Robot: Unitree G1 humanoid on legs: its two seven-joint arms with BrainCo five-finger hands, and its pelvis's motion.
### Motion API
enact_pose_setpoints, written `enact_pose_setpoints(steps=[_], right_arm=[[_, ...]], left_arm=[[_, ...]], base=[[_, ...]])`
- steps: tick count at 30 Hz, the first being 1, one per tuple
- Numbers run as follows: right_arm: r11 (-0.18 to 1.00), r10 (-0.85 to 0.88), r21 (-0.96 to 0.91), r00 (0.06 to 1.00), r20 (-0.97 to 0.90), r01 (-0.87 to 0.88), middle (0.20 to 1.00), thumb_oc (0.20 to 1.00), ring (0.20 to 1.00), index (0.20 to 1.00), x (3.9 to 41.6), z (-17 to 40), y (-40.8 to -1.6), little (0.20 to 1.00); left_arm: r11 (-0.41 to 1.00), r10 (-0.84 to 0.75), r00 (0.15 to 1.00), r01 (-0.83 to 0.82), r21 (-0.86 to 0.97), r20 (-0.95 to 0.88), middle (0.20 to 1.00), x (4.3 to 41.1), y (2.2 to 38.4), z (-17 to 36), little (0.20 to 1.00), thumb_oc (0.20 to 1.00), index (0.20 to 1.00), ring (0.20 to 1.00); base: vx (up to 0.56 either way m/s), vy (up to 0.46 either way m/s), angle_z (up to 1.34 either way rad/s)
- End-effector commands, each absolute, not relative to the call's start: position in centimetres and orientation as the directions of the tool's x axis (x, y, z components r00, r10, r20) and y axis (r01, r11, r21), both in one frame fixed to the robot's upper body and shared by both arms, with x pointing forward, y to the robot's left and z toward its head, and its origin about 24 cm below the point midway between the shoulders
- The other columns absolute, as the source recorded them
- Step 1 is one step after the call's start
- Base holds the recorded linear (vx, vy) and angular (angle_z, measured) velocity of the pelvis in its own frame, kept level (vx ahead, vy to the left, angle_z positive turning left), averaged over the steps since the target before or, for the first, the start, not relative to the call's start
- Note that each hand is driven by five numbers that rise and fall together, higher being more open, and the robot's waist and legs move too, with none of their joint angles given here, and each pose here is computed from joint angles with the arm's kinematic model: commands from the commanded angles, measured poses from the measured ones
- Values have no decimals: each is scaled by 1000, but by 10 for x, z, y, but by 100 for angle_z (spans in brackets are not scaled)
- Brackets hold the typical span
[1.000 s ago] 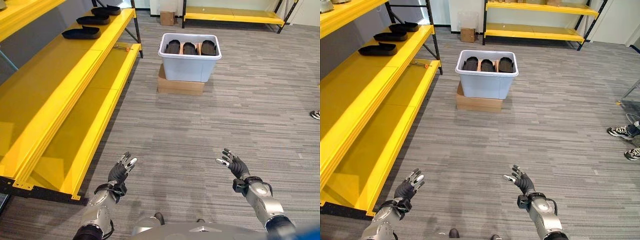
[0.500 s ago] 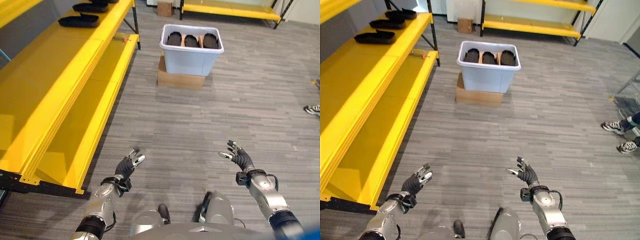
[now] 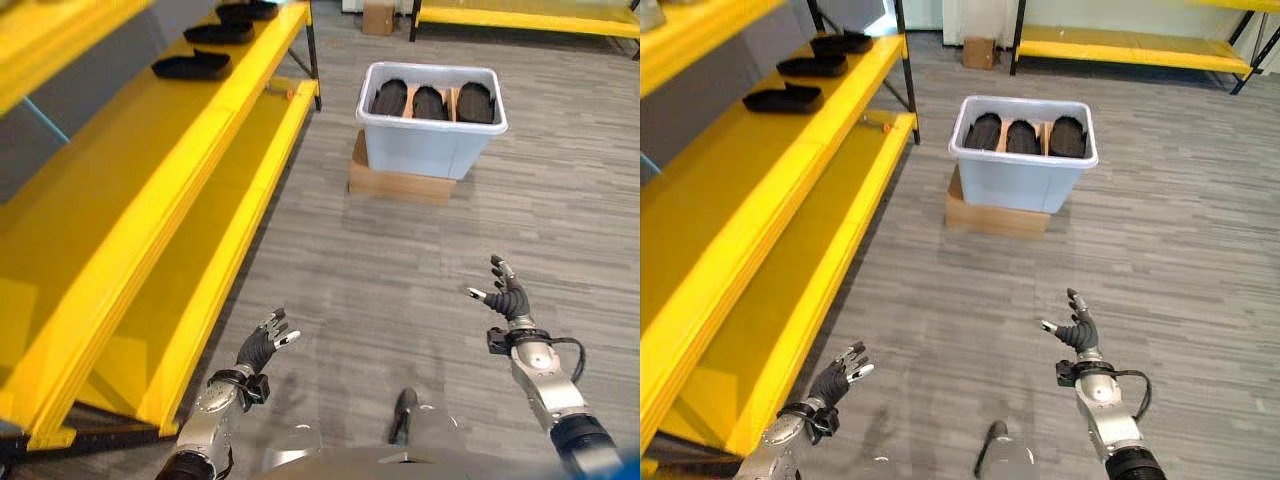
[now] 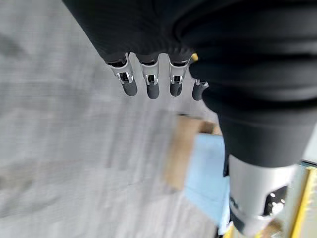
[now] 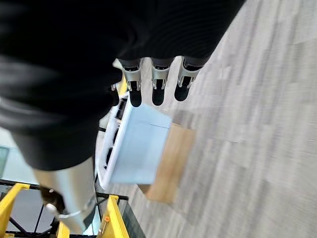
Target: Move parts from the plastic box to the shelf.
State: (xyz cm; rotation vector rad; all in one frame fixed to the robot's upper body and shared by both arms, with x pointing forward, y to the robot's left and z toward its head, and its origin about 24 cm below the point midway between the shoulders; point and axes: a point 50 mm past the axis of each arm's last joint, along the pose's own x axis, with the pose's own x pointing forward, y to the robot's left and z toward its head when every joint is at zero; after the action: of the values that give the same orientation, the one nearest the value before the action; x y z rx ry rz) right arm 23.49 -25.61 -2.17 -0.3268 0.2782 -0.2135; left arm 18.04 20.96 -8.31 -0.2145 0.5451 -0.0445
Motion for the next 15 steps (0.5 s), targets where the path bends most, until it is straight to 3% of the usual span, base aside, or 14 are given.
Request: enact_pose_setpoints(steps=[1,6,12,15], right_arm=[[923,-215,-362,957,-195,133,1000,1000,1000,1000,232,-12,-263,1000],[934,-221,-325,955,-196,149,1000,1000,1000,1000,234,-12,-261,1000],[938,-141,-342,966,-215,60,1000,1000,1000,1000,231,-17,-242,1000],[942,-96,-334,970,-225,16,1000,1000,1000,1000,235,-18,-235,1000]], left_arm=[[973,-45,906,-55,-222,-421,1000,195,213,-69,1000,1000,1000,1000],[977,-39,912,-50,-207,-409,1000,206,214,-62,1000,1000,1000,1000],[972,16,905,-114,-207,-424,1000,197,212,-68,1000,1000,1000,1000],[971,51,902,-145,-190,-428,1000,189,220,-72,1000,1000,1000,1000]], base=[[307,-237,-37],[267,16,-34],[329,325,-36],[322,316,-114]])
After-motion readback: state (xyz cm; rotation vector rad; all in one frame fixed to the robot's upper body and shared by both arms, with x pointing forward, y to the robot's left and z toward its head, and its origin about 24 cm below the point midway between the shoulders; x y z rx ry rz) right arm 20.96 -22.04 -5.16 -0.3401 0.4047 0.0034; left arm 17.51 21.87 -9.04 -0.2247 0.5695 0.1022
